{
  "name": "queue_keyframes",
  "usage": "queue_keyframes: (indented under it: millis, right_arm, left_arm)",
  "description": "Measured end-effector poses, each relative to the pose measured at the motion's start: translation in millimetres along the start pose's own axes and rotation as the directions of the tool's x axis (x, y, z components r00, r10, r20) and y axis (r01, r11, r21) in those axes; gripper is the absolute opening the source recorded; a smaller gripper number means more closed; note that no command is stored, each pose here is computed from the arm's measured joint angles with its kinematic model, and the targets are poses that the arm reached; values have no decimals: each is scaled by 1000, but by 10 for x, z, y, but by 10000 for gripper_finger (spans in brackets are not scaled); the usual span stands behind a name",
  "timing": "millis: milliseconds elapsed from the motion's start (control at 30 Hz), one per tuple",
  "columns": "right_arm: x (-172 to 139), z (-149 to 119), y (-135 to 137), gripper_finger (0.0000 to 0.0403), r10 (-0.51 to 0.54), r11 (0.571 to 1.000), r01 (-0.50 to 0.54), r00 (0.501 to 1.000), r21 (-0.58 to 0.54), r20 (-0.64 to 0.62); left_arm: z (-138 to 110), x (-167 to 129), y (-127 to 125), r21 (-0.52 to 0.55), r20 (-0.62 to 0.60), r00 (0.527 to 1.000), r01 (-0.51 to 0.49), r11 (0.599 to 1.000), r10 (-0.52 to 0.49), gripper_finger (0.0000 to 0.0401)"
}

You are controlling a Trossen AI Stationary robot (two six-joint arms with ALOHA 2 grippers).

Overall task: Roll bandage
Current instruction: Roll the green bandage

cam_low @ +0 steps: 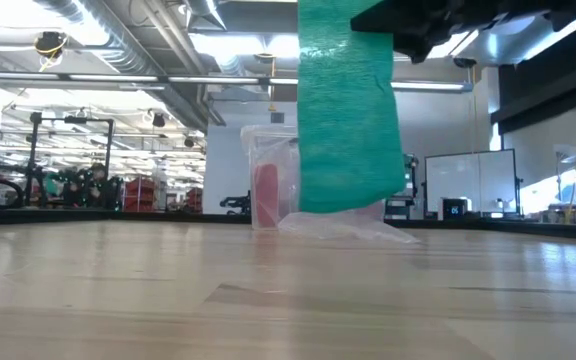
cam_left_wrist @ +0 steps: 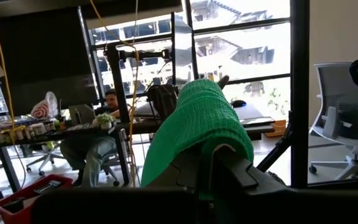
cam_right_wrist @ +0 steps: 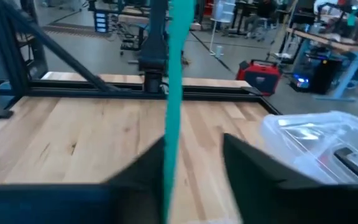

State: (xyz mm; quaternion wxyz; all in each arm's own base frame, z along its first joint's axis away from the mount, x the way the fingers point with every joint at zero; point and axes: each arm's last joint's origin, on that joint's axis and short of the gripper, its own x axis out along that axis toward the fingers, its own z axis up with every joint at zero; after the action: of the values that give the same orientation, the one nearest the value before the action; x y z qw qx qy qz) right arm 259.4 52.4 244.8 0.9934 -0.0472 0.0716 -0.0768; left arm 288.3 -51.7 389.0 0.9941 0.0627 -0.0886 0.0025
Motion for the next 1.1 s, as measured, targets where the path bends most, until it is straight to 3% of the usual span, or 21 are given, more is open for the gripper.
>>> queue_keyframes:
  millis: [67, 133, 400, 600, 800, 967, 1100]
  right_arm:
    - [-1, 0, 7, 60, 18, 1000, -18, 1000, -10, 1]
    - [-3, 1, 20, 18, 48, 999, -48, 999, -24, 2]
    - [-124, 166, 361, 9, 187, 979, -189, 982, -74, -26]
    - [-267, 408, 618, 5, 274, 953, -276, 961, -124, -28]
    - [-433, 802, 815, 4, 345, 925, -338, 938, -176, 13]
    - [-604, 1218, 912, 3, 369, 903, -326, 922, -279, 117]
    - [-685, 1530, 869, 2, 337, 917, -280, 925, -285, 176]
  left_arm:
    - [-1, 0, 2, 0, 0, 1000, -1, 1000, 1, 15]
    - [-2, 4, 24, 9, 0, 1000, -8, 1000, 8, 15]
    - [57, -49, 184, 80, -1, 987, -163, 983, 163, 15]
    - [43, -61, 283, 128, -23, 978, -201, 971, 205, 15]
    - [-24, -66, 321, 172, -91, 973, -194, 966, 212, 15]
    - [-75, -73, 282, 259, -145, 970, -151, 954, 193, 15]
    - [-147, -31, 210, 314, -177, 969, -108, 943, 170, 15]
